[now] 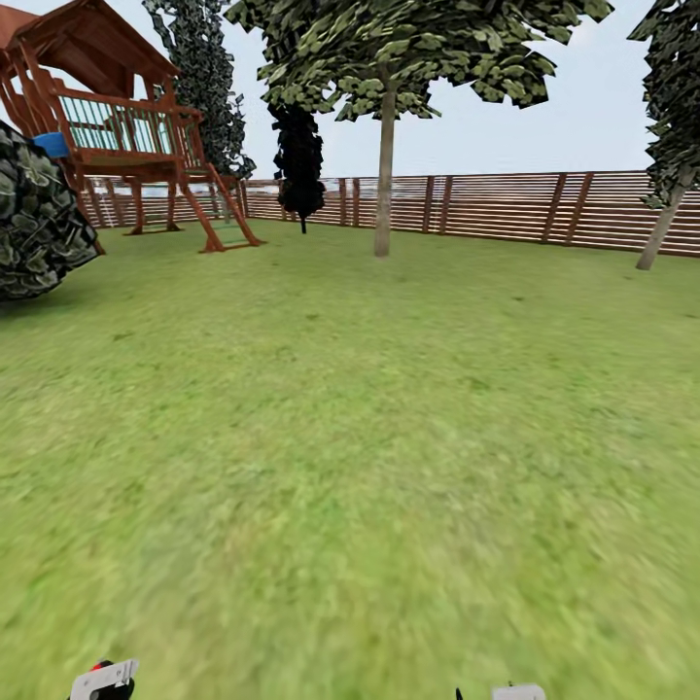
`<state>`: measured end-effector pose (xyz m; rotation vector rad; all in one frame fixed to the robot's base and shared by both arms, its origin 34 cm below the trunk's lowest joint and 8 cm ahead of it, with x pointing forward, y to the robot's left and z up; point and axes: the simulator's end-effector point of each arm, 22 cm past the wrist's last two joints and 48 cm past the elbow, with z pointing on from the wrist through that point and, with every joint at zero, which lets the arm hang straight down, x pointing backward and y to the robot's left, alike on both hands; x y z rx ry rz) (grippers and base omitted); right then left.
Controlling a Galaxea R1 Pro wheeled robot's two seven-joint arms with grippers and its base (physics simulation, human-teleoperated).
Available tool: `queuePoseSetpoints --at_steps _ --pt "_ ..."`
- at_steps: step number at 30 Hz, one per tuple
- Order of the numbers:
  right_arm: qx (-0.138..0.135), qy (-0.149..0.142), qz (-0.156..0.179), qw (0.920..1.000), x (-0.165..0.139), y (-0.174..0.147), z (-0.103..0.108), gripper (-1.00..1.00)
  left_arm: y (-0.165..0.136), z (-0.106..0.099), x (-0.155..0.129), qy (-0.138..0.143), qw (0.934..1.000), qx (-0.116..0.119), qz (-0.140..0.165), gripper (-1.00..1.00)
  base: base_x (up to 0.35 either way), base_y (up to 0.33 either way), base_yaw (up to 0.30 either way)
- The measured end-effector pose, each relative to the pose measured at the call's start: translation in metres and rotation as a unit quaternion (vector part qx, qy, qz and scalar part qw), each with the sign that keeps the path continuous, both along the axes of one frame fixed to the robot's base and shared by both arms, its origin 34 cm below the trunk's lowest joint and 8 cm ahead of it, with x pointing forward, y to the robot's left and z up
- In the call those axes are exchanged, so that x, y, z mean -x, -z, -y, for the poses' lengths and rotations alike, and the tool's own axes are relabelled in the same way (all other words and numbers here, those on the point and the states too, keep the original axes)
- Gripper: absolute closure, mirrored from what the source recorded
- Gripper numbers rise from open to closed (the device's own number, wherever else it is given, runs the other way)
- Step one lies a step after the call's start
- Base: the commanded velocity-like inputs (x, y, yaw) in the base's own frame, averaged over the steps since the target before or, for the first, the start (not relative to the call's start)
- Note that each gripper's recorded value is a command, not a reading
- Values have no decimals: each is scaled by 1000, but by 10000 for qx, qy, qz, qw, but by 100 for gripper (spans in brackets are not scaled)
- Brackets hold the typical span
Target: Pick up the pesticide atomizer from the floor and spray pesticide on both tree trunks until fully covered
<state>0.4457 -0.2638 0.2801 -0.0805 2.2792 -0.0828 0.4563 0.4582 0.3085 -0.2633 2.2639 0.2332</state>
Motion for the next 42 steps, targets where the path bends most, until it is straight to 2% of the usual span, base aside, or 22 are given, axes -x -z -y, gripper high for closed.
queuePoseSetpoints --at_steps 42 --pt "0 0 1 10000 0 0 0 -100 0 0 0 -1 10000 -1 -1 100 338 0 0"
